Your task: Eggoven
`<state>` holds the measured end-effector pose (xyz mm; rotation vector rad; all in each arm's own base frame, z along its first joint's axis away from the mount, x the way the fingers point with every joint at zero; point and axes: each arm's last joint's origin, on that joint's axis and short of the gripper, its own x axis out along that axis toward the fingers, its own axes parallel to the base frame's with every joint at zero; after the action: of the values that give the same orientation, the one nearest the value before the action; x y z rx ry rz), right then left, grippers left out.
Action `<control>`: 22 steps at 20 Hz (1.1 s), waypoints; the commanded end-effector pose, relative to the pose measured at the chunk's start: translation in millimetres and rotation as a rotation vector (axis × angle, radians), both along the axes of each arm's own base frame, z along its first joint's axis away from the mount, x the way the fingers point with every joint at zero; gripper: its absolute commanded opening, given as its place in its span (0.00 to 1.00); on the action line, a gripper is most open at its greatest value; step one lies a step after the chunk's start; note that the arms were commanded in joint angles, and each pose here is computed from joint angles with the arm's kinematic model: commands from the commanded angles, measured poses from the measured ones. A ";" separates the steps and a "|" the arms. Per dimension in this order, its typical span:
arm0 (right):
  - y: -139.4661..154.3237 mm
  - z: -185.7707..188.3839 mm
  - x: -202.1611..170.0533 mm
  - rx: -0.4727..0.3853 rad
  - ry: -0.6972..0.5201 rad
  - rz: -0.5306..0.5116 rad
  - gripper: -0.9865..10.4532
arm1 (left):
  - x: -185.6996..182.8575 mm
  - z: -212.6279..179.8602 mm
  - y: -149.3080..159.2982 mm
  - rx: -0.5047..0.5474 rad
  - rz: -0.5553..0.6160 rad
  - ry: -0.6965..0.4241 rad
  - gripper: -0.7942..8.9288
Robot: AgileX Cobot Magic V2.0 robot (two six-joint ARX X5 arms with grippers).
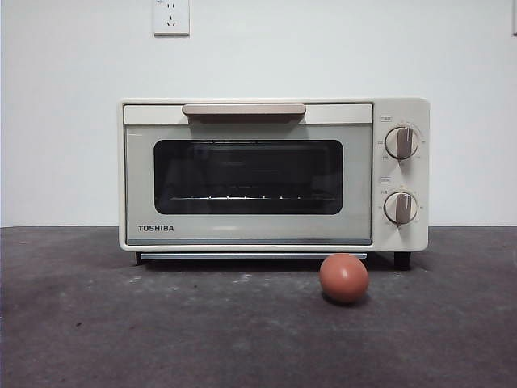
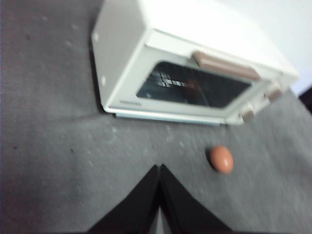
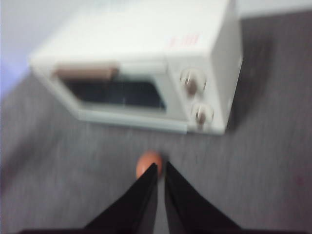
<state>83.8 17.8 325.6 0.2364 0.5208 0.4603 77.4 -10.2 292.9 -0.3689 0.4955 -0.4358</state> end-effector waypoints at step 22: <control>22.8 -0.9 29.0 -0.051 0.272 0.188 0.39 | -7.1 11.4 -7.5 0.122 -0.183 0.087 0.09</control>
<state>111.2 39.6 319.8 0.1727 0.8316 0.6055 70.3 -17.4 299.1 -0.2454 0.6632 -0.5553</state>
